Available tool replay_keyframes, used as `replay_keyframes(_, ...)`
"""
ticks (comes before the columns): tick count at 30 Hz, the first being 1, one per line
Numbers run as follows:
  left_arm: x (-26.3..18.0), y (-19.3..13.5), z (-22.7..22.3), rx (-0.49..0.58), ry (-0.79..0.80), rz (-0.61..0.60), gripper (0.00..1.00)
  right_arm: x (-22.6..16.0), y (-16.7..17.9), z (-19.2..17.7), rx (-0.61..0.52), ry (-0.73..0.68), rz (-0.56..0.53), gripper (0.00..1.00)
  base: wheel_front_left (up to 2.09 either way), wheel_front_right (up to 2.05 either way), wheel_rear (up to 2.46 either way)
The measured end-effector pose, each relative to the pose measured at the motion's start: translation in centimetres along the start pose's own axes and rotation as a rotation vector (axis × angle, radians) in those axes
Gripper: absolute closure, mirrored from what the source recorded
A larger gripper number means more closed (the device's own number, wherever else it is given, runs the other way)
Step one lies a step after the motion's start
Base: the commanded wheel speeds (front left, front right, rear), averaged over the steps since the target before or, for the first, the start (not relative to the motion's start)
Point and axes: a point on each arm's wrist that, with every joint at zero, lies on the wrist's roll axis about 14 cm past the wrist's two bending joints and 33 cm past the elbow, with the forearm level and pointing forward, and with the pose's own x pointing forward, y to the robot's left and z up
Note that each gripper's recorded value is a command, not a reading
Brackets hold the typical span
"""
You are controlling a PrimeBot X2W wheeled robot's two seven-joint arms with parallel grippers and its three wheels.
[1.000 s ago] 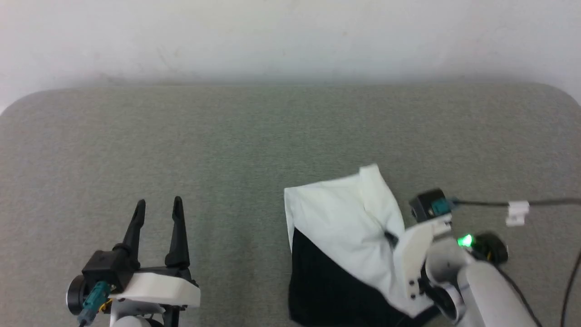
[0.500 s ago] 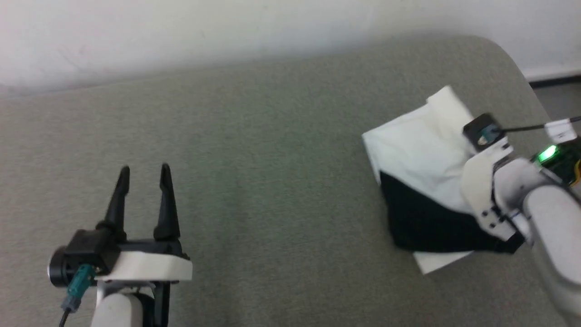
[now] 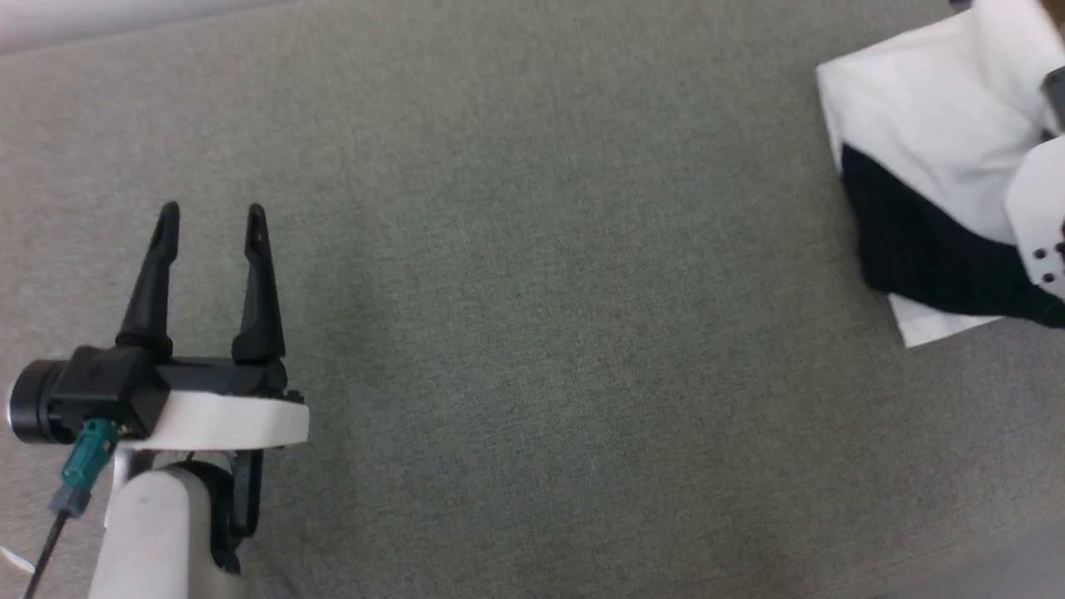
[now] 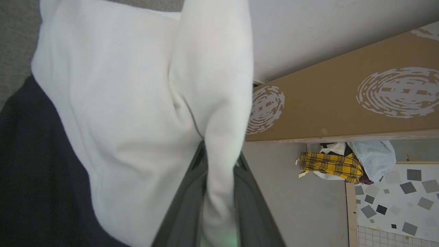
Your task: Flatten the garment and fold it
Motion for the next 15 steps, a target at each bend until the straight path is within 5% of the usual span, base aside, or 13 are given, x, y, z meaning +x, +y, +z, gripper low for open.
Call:
replay_keyframes(12, 0.3, 1.1, -4.4, -0.005, 0.096, 0.010, 0.00, 4.0, -0.7, -1.9, 0.013, 0.034, -0.064, 1.00, 0.00, 0.00, 0.00)
replay_keyframes(13, 0.2, 1.2, -4.3, -0.002, 0.096, 0.014, 0.00, 4.1, -0.6, -1.8, 0.014, 0.029, -0.064, 0.87, 0.00, 0.00, 0.00)
replay_keyframes(14, 0.1, 1.3, -4.2, 0.000, 0.094, 0.016, 0.00, 4.1, -0.6, -1.7, 0.012, 0.024, -0.063, 0.61, 0.00, 0.00, 0.00)
replay_keyframes(15, 0.1, 1.4, -4.0, 0.003, 0.092, 0.017, 0.00, 4.0, -0.5, -1.5, 0.012, 0.011, -0.063, 0.16, 0.00, 0.00, 0.00)
